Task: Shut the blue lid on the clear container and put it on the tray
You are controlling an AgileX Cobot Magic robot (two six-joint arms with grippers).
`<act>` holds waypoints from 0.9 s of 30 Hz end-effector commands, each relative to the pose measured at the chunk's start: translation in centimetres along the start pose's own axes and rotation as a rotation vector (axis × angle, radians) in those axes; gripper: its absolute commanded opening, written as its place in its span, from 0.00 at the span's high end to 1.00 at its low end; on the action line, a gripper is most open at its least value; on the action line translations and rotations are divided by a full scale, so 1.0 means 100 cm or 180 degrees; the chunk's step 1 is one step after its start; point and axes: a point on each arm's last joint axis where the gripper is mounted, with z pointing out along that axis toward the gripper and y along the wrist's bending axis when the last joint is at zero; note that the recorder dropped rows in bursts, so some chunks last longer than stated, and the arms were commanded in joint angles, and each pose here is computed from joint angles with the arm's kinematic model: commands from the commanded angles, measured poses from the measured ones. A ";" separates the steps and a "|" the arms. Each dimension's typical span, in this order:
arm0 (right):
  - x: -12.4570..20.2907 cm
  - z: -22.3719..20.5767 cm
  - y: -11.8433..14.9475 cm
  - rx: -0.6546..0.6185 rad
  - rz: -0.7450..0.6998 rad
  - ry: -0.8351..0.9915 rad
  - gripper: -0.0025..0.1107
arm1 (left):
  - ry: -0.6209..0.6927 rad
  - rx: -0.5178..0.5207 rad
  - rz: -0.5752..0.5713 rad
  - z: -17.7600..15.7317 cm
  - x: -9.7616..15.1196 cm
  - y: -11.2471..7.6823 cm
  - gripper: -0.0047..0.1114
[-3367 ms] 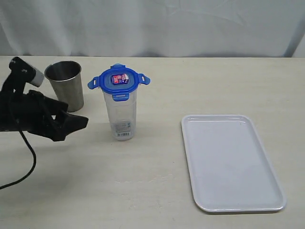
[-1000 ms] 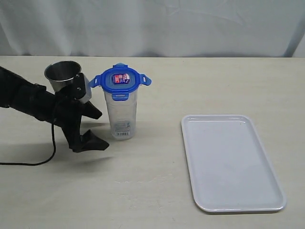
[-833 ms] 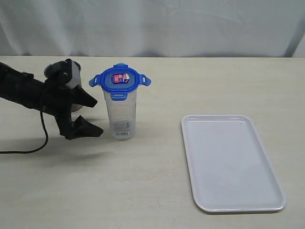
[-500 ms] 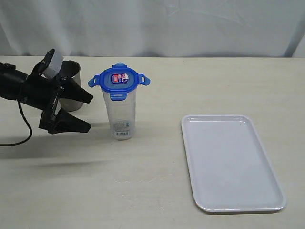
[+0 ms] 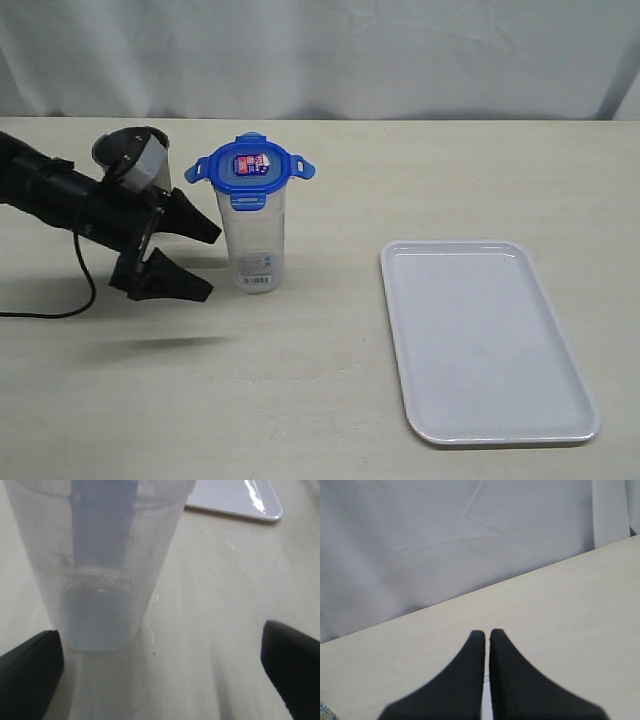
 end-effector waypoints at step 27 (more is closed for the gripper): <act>-0.001 0.001 0.000 0.0006 -0.0065 -0.0009 0.94 | -0.0172 -0.0131 0.0293 0.023 -0.034 0.011 0.05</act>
